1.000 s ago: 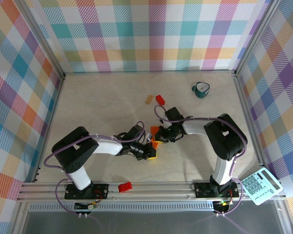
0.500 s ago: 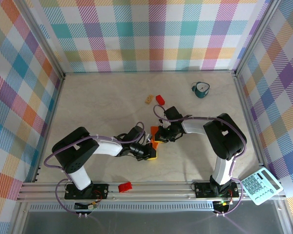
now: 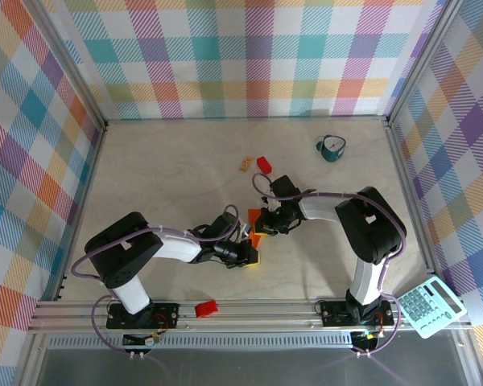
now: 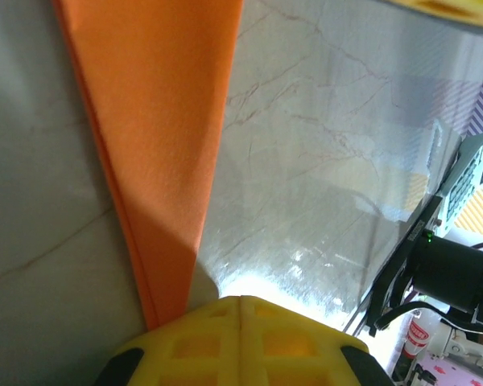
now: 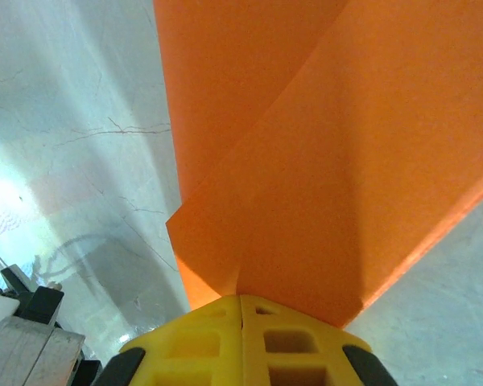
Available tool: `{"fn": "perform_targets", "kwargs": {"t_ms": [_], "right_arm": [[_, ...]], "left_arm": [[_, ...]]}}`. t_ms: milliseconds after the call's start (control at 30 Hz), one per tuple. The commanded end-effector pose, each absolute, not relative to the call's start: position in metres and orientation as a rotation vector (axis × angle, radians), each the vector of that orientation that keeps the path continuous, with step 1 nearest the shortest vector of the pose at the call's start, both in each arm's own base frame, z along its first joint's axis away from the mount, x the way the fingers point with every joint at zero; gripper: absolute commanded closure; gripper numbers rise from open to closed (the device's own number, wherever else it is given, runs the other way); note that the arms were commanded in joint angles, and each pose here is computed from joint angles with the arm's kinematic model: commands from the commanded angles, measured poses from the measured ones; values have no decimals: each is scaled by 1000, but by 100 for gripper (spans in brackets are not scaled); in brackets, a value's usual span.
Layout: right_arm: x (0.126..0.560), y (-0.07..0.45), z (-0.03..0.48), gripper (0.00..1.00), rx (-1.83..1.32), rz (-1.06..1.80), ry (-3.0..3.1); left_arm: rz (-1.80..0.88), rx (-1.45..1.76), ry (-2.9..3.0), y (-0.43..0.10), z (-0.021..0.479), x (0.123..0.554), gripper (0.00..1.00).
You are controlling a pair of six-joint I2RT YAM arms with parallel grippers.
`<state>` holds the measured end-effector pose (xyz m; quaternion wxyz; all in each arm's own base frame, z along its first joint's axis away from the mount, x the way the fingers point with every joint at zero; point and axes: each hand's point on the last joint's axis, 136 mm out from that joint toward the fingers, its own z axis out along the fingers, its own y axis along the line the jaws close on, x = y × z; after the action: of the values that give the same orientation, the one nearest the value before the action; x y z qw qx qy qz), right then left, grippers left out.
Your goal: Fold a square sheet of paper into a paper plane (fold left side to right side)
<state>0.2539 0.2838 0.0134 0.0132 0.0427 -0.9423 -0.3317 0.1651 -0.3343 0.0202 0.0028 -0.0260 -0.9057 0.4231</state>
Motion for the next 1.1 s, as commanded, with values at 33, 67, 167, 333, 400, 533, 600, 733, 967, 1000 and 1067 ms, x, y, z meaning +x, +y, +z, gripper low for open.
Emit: {"fn": "perform_targets", "kwargs": {"t_ms": [33,67,167,333,400,533,600,733,967,1000,1067], "right_arm": [[226,247,-29,99,67,-697,-2932],[226,246,-29,99,67,-696,-2932],[226,247,-29,99,67,-698,-2932],[228,248,-27,99,68,-707,-2938],[228,249,-27,99,63,-712,-2934],[229,250,-28,99,58,-718,-2932],[228,251,-27,99,58,-718,-2930],[228,251,-28,99,59,-716,-2928],[227,253,-30,99,65,-711,-2924],[227,253,-30,99,64,-708,-2922],[227,254,-30,99,66,-708,-2923]], "left_arm": [[1338,-82,-2780,-332,32,146,100],[1366,-102,-2781,-334,41,148,100],[1405,-148,-2810,-335,65,156,100],[1381,-151,-2863,-326,73,178,100],[1387,-148,-2851,-327,71,185,100],[1395,-181,-2838,-338,67,194,100],[1398,-183,-2828,-342,63,197,100],[1394,-179,-2819,-348,54,202,100],[1371,-166,-2837,-351,42,209,100],[1370,-163,-2842,-350,41,211,100],[1364,-156,-2853,-349,38,214,100]]}}
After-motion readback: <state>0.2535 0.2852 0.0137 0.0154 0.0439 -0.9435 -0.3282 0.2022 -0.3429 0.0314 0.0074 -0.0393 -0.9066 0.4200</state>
